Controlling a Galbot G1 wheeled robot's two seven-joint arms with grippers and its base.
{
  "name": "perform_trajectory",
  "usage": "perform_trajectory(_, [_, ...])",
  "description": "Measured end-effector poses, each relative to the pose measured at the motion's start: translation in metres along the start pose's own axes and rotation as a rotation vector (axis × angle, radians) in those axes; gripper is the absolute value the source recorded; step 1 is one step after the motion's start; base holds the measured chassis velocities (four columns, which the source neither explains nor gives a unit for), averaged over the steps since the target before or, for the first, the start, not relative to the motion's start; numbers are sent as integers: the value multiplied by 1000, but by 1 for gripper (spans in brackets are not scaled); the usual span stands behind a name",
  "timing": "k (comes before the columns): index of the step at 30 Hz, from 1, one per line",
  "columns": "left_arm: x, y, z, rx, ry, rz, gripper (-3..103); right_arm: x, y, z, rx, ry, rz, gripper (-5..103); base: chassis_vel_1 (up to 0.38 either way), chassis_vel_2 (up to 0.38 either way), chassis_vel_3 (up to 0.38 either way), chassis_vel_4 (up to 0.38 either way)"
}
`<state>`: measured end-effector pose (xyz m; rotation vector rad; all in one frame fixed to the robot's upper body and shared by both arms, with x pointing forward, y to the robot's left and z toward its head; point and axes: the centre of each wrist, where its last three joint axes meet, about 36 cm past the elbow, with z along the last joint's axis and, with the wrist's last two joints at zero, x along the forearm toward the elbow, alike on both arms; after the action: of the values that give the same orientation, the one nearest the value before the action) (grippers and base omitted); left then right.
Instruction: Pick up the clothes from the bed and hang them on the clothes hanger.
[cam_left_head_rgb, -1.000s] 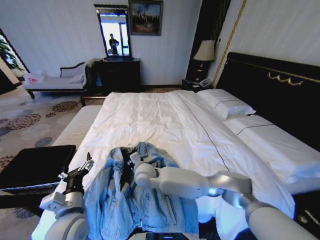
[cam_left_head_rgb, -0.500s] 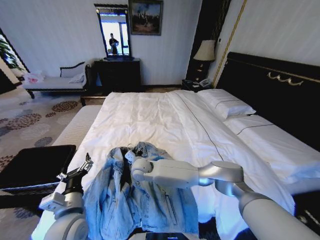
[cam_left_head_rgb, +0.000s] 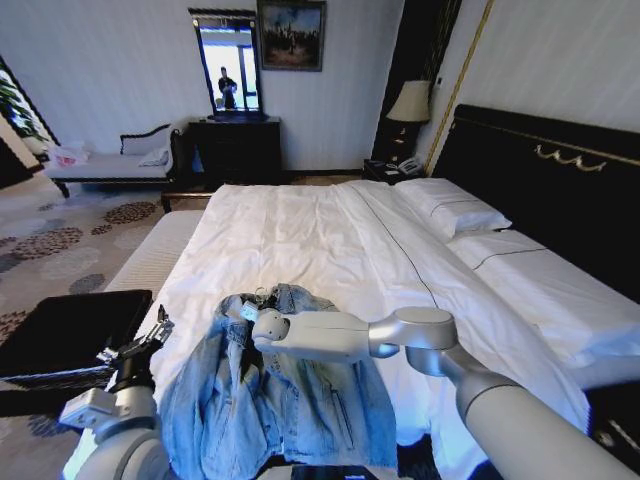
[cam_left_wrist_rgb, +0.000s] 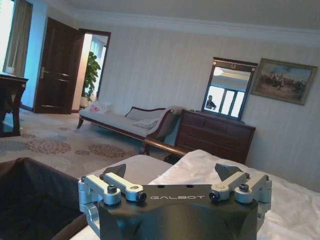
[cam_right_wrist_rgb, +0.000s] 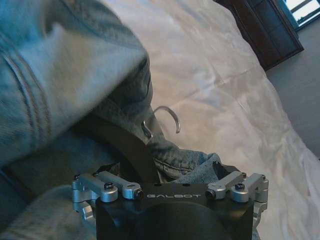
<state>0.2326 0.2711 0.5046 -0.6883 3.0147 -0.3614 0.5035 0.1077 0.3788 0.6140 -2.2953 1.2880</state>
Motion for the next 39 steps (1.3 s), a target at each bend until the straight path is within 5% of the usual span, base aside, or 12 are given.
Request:
perform_trajectory(13, [0,1,2,4,2,-9,100,-51,15,37,112,-11,164,100,0,0,0,0])
perform_trajectory(20, [-3,1,5,5,7,-12,100,-82,1,71,180,18,289,100,0,0,0,0])
perform_trajectory(39, [-2,0,8,5,13,-13,100,-95,-14,82,131,-83,325,99,0,0,0,0])
